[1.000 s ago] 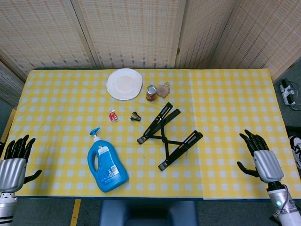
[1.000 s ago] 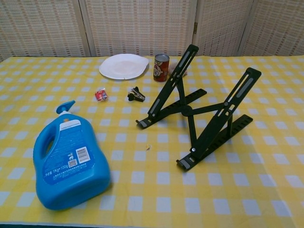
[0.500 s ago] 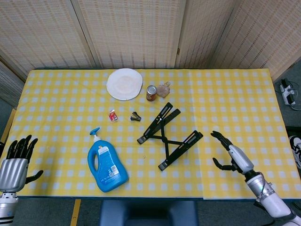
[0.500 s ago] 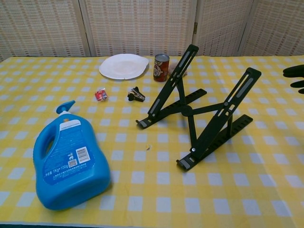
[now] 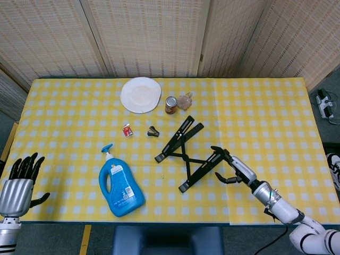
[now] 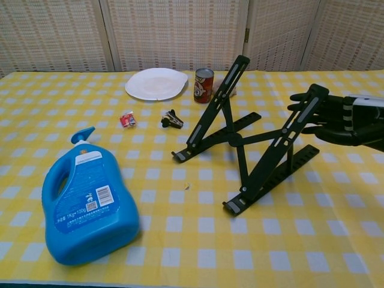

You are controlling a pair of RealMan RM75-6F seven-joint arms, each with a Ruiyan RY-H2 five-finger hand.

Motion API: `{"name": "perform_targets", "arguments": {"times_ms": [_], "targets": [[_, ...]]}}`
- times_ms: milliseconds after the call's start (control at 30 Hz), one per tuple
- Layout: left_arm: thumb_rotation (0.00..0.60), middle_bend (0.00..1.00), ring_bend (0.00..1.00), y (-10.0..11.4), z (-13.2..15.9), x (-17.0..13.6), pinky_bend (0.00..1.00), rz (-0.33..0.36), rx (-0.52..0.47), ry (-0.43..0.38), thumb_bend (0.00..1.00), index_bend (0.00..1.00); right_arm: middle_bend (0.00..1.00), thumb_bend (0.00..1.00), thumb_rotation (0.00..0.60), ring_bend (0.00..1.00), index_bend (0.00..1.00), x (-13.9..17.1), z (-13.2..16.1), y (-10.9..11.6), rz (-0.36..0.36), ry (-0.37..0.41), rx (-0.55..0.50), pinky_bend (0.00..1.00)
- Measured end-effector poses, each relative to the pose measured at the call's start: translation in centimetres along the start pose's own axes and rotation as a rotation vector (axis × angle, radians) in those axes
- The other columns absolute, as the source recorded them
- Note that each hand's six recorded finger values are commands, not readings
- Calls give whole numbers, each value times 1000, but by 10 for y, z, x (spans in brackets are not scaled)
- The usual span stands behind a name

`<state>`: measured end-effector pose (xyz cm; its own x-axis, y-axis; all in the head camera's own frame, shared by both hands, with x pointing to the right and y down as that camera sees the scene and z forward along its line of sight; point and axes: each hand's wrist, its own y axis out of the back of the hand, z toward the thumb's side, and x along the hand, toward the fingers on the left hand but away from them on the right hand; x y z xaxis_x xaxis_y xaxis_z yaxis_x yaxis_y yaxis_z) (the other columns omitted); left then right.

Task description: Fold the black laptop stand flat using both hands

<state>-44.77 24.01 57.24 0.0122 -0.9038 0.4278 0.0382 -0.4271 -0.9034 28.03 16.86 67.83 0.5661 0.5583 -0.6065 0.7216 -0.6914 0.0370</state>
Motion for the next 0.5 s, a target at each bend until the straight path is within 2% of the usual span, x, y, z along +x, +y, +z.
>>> {"name": "perform_targets", "arguments": {"times_ms": [233, 367, 500], "targets": [[600, 0, 0, 0, 2, 0, 0, -3, -6, -9, 156, 0, 0, 499, 600, 0, 0, -8, 21, -16, 69, 126, -60, 0], [600, 0, 0, 0, 3, 0, 0, -2, -13, -14, 156, 0, 0, 498, 600, 0, 0, -9, 39, -35, 158, 197, -43, 0], [600, 0, 0, -1, 2, -1, 0, -5, -16, -14, 156, 0, 0, 499, 600, 0, 0, -9, 53, -54, 231, 227, -33, 0]]}}
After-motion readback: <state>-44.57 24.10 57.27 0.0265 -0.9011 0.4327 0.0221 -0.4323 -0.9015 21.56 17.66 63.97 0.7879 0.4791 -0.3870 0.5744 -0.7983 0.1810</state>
